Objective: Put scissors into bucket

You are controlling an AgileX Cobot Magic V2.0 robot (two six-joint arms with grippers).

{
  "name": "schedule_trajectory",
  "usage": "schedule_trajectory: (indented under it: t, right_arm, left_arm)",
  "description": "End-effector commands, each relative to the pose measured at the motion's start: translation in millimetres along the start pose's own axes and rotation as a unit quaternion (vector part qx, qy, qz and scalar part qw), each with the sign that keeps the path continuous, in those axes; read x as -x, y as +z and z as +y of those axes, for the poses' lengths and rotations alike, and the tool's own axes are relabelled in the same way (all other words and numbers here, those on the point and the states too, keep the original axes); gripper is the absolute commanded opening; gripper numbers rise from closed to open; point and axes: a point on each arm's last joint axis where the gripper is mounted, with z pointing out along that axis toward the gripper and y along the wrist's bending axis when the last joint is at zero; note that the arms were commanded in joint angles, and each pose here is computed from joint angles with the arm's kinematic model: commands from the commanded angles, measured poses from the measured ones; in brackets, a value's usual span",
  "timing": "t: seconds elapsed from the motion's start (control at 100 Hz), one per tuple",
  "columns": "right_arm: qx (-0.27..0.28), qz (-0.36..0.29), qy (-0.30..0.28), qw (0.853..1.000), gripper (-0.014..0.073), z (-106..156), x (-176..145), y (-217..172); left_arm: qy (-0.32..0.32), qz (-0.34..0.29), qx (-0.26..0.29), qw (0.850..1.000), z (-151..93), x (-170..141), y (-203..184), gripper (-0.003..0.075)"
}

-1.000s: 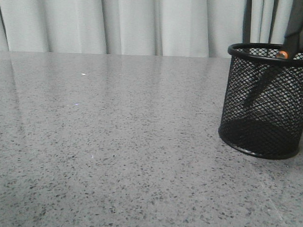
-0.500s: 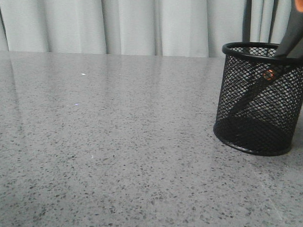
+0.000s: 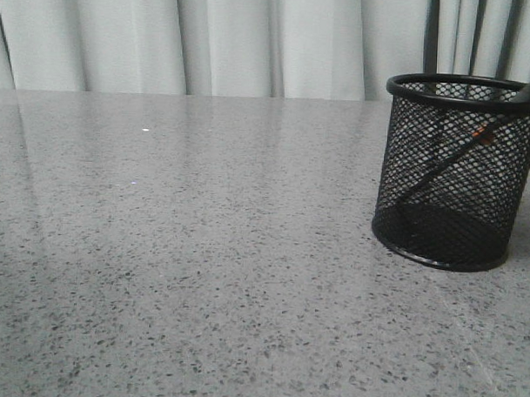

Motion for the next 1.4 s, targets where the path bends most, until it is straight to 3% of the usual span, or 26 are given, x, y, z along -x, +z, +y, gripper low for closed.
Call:
schedule_trajectory:
  t: [0.0,0.05,0.2,0.37,0.46,0.68,0.89,1.39]
  right_arm:
    - [-0.005,-0.031,0.004,0.999,-0.0029,-8.4,-15.8,-38.7]
    - [-0.008,-0.055,0.005,0.998,-0.0066,-12.1,-28.9,-53.9]
    - [-0.015,-0.167,0.005,0.986,-0.0044,-23.5,-80.5,-93.9]
    - [0.006,-0.311,0.022,0.95,-0.0044,-28.0,-148.8,-111.1]
    - [0.011,-0.346,0.021,0.938,-0.0044,-27.7,-180.4,-101.8]
    - [0.018,-0.35,0.019,0.936,-0.0045,-25.2,-218.5,-74.3]
    - [0.05,-0.336,0.036,0.94,-0.0045,-20.7,-221.7,-72.4]
    - [0.05,-0.336,0.036,0.94,-0.0045,-20.7,-221.7,-72.4]
  left_arm:
    - [-0.036,-0.084,0.026,0.996,-1.6,2.9,-4.9,-0.0021]
    - [-0.053,-0.121,0.035,0.991,-6.3,-3.3,-7.4,-0.0021]
    - [-0.108,-0.225,0.072,0.966,-21.3,-33.4,-16.0,-0.0021]
    - [-0.183,-0.33,0.131,0.917,-32.7,-74.6,-19.9,-0.0021]
    - [-0.208,-0.344,0.15,0.903,-37.8,-95.5,-13.0,-0.0021]
    - [-0.231,-0.321,0.145,0.907,-45.9,-117.5,3.1,-0.0021]
    - [-0.242,-0.32,0.142,0.905,-46.2,-118.6,4.0,-0.0021]
    - [-0.242,-0.32,0.142,0.905,-46.2,-118.6,4.0,-0.0021]
